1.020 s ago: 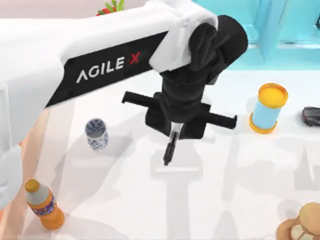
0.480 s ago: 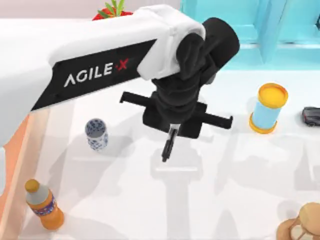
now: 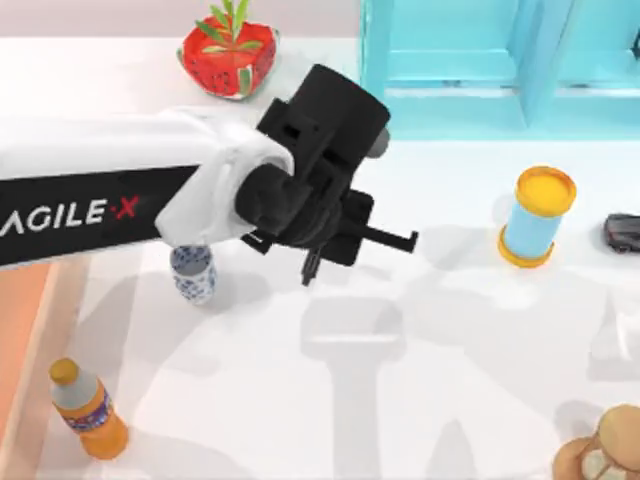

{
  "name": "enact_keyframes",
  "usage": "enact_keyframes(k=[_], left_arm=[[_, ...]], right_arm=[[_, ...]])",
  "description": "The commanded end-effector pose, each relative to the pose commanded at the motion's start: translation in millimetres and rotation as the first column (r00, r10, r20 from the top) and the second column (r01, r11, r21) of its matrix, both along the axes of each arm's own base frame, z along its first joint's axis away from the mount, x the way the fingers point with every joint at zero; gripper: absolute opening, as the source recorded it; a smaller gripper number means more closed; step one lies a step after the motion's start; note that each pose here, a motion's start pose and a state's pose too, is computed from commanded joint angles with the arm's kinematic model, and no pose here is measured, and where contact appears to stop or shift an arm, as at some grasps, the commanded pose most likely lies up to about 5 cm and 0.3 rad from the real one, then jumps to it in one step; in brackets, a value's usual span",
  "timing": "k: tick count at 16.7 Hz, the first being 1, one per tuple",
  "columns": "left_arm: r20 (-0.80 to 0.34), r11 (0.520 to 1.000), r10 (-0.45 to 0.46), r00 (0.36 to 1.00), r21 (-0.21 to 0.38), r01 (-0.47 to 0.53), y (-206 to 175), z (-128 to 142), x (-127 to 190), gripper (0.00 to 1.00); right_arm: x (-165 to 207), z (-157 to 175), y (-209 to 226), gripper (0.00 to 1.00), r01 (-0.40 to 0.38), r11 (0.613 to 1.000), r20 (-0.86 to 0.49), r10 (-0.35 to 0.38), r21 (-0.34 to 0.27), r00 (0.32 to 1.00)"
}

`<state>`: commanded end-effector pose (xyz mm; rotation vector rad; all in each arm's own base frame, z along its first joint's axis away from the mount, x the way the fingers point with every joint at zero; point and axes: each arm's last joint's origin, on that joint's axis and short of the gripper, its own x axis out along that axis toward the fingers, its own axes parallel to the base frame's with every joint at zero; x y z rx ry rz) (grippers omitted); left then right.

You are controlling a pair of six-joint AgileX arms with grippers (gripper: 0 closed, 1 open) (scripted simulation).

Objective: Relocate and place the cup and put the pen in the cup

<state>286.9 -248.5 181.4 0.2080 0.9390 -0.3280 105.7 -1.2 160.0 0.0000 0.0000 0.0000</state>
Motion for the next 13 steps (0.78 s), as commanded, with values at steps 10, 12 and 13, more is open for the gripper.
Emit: enact_keyframes(k=[10,12,13], left_arm=[[0.607,0.98,0.092,0.789,-0.195,0.036,83.3,-12.2,-59.2,0.0],[0.688,0.972,0.136,0.713,-0.233,0.039,98.9,-11.9,-75.5,0.0],[0.72,0.967,0.159,0.675,-0.251,0.04,106.0,-11.6,-83.4,0.0]], right_arm=[[0.0,0.0,0.0,1.0,0.0,1.0,0.0,0.0,0.0,1.0],[0.0,0.0,0.0,1.0,0.0,1.0,0.0,0.0,0.0,1.0],[0.0,0.0,0.0,1.0,0.0,1.0,0.0,0.0,0.0,1.0]])
